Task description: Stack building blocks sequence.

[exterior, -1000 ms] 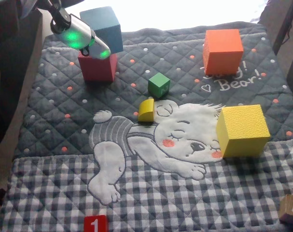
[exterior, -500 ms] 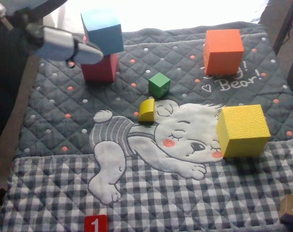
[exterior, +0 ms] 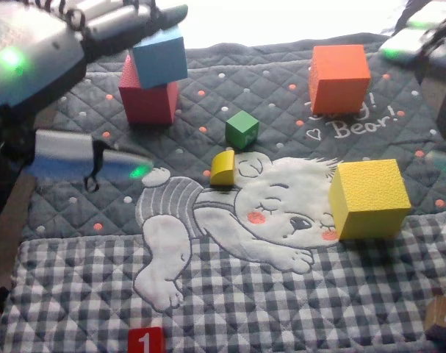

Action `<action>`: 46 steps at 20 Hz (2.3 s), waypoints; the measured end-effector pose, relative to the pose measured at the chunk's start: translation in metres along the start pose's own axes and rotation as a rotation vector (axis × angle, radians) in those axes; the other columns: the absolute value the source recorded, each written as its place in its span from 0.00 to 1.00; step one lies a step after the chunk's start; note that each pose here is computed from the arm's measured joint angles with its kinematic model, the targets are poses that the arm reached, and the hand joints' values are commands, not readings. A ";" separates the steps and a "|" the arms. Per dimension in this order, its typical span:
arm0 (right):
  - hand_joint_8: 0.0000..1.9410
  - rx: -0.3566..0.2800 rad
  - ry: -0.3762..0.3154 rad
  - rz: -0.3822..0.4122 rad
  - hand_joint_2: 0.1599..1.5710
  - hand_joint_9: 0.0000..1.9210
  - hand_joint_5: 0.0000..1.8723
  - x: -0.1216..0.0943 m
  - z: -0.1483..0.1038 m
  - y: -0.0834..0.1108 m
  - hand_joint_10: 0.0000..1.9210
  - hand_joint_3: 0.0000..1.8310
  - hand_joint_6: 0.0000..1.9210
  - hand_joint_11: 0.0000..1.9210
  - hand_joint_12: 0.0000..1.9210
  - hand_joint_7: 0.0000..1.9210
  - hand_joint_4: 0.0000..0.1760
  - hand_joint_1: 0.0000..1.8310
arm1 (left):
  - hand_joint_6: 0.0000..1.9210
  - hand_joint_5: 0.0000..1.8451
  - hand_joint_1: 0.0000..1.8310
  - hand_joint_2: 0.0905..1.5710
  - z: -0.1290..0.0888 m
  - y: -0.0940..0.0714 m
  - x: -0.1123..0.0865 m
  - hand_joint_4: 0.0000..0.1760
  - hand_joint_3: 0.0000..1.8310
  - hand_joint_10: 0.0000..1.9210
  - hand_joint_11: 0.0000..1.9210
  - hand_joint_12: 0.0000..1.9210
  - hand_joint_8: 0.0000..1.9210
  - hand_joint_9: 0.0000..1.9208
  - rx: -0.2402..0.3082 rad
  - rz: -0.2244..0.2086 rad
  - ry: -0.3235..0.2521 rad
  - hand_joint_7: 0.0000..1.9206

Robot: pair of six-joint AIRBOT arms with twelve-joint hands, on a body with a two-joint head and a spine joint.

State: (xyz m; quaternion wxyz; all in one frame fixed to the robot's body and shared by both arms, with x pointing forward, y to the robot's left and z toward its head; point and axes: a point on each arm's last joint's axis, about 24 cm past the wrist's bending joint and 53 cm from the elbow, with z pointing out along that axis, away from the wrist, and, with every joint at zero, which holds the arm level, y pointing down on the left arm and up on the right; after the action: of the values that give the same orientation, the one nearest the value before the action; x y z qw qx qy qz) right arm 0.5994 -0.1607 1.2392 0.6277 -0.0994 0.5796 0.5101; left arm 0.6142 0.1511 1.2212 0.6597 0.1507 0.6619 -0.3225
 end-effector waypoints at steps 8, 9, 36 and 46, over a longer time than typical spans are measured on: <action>0.00 0.014 0.156 0.108 0.68 0.10 0.05 0.058 0.016 -0.011 0.00 0.00 0.00 0.12 0.01 0.10 0.81 0.36 | 0.00 0.07 0.40 0.54 -0.008 0.014 0.043 0.87 0.00 0.00 0.00 0.38 0.00 0.08 -0.056 -0.069 0.114 0.09; 0.00 0.018 0.157 0.116 0.67 0.09 0.04 0.060 0.017 -0.012 0.00 0.00 0.00 0.11 0.01 0.09 0.84 0.34 | 0.00 0.07 0.41 0.54 -0.008 0.016 0.044 0.84 0.00 0.00 0.00 0.37 0.00 0.08 -0.065 -0.076 0.116 0.08; 0.70 0.137 0.173 0.204 0.74 0.58 0.38 0.080 0.026 -0.055 0.86 0.00 0.63 0.60 0.98 0.47 0.00 0.67 | 0.00 0.07 0.43 0.57 -0.007 0.021 0.041 0.98 0.00 0.00 0.00 0.44 0.00 0.10 -0.075 -0.111 0.095 0.11; 0.59 -0.005 -0.113 0.079 0.73 0.59 0.40 -0.038 0.066 -0.029 0.51 0.00 0.68 0.56 0.71 0.48 0.00 0.65 | 0.00 0.08 0.38 0.58 -0.006 0.022 0.045 0.89 0.00 0.00 0.00 0.50 0.00 0.12 -0.078 -0.120 0.098 0.11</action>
State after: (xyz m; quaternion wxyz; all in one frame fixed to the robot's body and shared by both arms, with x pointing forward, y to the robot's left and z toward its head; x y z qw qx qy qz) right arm 0.6700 -0.1467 1.2770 0.6385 -0.0491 0.5456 0.5406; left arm 0.6191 0.1610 1.1726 0.6113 0.1007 0.7134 -0.3275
